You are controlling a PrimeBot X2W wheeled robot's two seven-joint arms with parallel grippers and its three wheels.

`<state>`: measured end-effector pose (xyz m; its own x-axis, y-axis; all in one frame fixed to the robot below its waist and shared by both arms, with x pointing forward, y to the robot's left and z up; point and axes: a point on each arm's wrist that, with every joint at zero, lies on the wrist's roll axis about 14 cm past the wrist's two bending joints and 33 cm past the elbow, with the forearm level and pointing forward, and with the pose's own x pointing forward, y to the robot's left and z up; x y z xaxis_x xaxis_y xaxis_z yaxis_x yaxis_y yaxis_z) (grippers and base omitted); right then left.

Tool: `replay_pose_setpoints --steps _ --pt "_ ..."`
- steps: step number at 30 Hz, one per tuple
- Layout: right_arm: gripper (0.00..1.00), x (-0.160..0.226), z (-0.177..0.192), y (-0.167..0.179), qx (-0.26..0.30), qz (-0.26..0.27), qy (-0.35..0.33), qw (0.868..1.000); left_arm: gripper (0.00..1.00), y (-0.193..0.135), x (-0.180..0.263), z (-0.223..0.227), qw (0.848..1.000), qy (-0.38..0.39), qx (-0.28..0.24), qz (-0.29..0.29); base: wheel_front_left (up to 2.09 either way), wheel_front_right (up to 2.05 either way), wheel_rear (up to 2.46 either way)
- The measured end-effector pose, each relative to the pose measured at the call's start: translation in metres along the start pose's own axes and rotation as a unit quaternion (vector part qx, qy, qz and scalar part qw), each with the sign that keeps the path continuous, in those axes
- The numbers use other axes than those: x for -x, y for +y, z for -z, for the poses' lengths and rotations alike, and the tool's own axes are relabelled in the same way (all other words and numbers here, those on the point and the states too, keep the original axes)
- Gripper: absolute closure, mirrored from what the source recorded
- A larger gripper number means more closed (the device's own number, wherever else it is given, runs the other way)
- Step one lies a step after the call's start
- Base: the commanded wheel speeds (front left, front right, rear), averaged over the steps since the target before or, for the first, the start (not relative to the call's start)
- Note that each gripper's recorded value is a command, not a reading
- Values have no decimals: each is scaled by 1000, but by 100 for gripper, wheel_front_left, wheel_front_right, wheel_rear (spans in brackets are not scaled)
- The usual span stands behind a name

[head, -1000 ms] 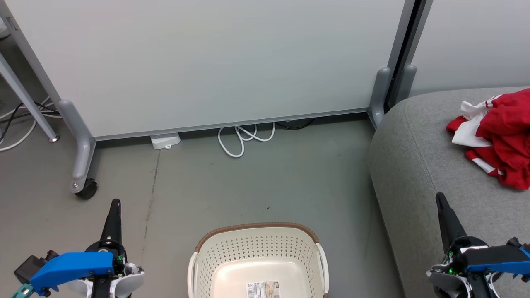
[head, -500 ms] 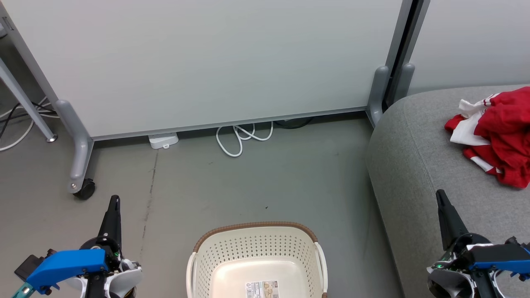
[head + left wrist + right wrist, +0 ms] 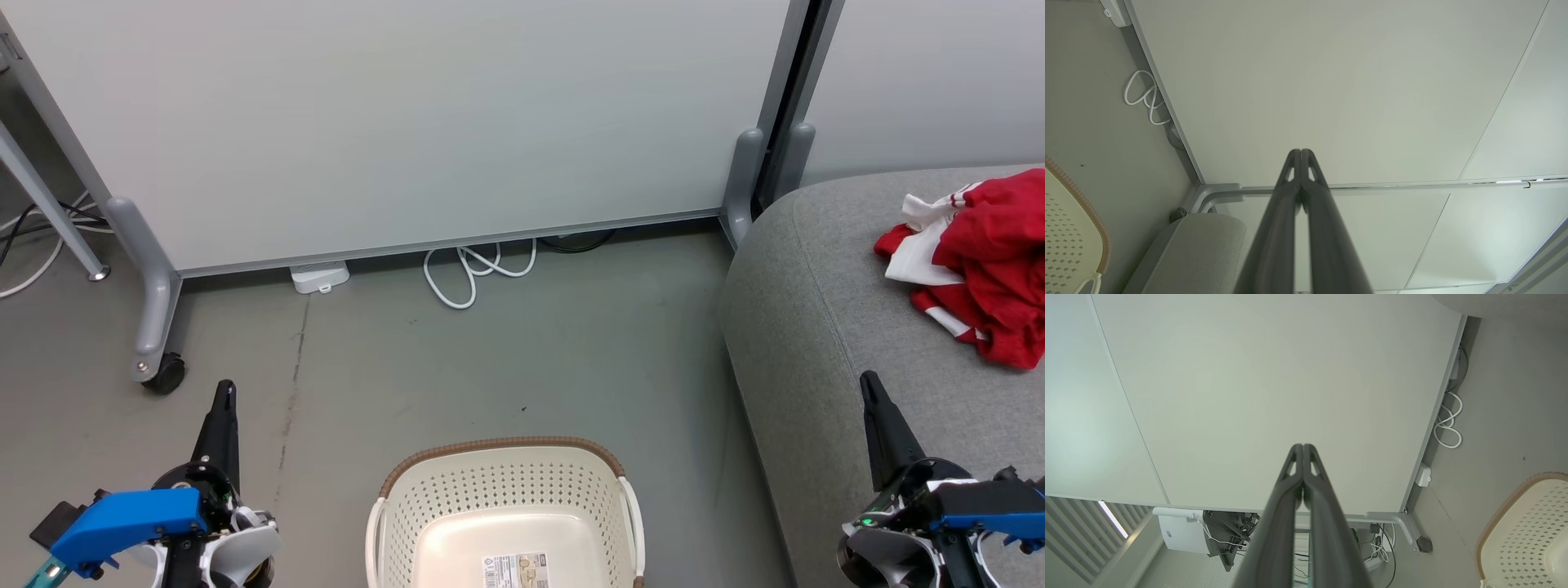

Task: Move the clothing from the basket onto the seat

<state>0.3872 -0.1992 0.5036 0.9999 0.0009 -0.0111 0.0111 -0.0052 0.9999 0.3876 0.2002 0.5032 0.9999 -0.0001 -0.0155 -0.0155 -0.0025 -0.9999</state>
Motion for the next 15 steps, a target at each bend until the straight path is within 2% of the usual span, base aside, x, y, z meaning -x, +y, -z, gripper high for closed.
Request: replay_pose_setpoints --steps 15 --pt "100 0 0 0 0 -1 0 1000 100 0 0 0 1000 0 0 0 0 0 0"
